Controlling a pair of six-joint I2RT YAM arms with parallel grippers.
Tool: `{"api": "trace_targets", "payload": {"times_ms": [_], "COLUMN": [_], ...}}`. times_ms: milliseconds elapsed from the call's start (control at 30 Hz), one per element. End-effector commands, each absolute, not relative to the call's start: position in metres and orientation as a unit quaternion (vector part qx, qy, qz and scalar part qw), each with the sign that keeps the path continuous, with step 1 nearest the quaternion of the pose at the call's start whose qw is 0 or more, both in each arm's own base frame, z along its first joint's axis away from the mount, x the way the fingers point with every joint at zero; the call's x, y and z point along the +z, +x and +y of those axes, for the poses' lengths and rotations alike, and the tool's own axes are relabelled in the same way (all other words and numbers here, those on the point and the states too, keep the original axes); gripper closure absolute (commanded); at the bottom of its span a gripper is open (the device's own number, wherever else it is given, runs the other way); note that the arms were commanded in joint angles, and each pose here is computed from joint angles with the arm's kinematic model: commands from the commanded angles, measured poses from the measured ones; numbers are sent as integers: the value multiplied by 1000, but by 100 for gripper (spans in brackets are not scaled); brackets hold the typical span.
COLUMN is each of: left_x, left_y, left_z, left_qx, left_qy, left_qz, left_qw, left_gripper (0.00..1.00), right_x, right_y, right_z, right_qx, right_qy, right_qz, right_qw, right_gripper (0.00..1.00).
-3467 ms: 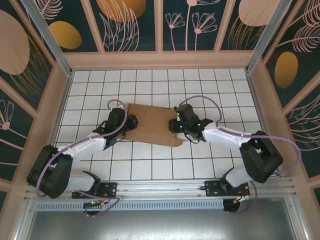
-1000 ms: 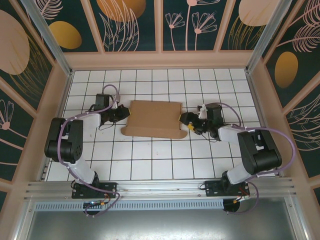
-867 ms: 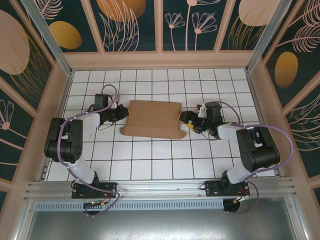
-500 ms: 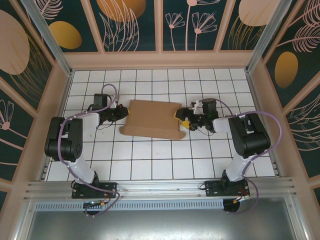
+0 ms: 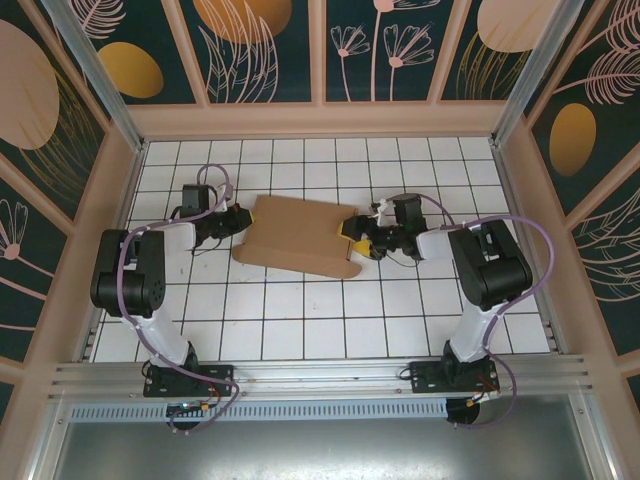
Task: Fold the paper box
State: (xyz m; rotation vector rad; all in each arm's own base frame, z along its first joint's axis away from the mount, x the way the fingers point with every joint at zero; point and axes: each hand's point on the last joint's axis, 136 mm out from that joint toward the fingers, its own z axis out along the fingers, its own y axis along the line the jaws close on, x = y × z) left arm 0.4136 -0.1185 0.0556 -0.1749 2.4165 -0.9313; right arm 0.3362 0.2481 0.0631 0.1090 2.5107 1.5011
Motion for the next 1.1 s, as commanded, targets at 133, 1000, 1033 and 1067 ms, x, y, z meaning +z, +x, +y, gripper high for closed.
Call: {"api": "trace_targets", "payload": {"times_ms": [133, 1000, 1033, 1067], "left_x": [-32, -28, -26, -26], "left_y": [359, 361, 362, 361], "left_z": [-89, -74, -72, -71], "left_qx": [-245, -260, -262, -264], "left_qy": [-125, -154, -157, -160], "left_qz": [951, 942, 941, 940], "left_qw": [140, 146, 147, 148], "left_gripper": [100, 100, 100, 100], "right_x": [61, 81, 81, 80], "right_y": [347, 366, 367, 367], "right_z": [240, 236, 236, 236], "right_qx": [471, 497, 493, 492], "right_qy": [41, 58, 58, 57], "right_qz": [872, 851, 853, 854], "right_qw": [127, 160, 160, 158], "right_gripper": [9, 13, 13, 12]}}
